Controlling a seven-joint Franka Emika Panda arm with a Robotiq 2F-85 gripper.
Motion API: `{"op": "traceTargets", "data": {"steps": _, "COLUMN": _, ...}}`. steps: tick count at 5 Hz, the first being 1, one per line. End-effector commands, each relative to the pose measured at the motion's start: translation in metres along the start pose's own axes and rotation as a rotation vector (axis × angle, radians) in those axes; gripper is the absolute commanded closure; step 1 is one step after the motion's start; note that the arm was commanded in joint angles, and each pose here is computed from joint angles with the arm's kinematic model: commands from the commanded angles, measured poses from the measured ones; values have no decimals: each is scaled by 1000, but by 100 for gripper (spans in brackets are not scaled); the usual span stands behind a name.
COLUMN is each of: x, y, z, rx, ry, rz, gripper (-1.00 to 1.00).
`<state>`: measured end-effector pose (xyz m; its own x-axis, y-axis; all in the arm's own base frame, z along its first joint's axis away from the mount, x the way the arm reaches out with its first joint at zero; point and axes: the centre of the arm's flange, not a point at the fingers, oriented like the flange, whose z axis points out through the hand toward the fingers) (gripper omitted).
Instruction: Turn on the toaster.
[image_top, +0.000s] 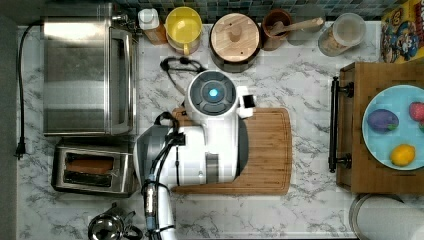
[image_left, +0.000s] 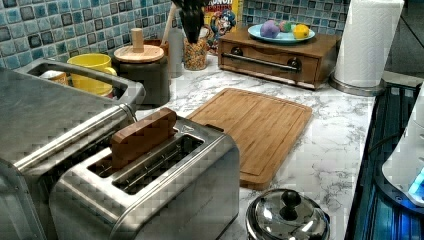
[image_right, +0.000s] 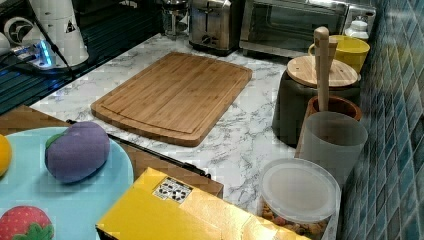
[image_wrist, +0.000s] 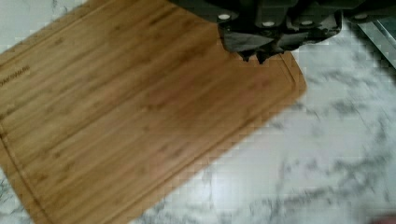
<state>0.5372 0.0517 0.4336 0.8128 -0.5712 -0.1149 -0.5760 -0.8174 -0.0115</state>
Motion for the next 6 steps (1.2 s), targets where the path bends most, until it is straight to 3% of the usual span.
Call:
{"op": "traceTargets", "data": {"steps": 1, "x": -146, "y": -44, "z": 33, "rx": 7, "ry": -51, "rz": -327, "gripper": 100}}
{"op": "traceTargets", "data": {"steps": 3, "x": -186, "y": -32, "z": 28, "rx": 99, "ry": -20, "rz": -423, "gripper": 100}}
{"op": "traceTargets", "data": {"steps": 5, "x": -211, "y": -34, "z": 28, "rx": 160, "ry": 40, "rz": -470, "gripper": 100}}
{"op": "traceTargets", "data": {"steps": 6, "x": -212, "y": -43, "z": 31, "rx": 197, "ry": -13, "rz": -518, "gripper": 100}}
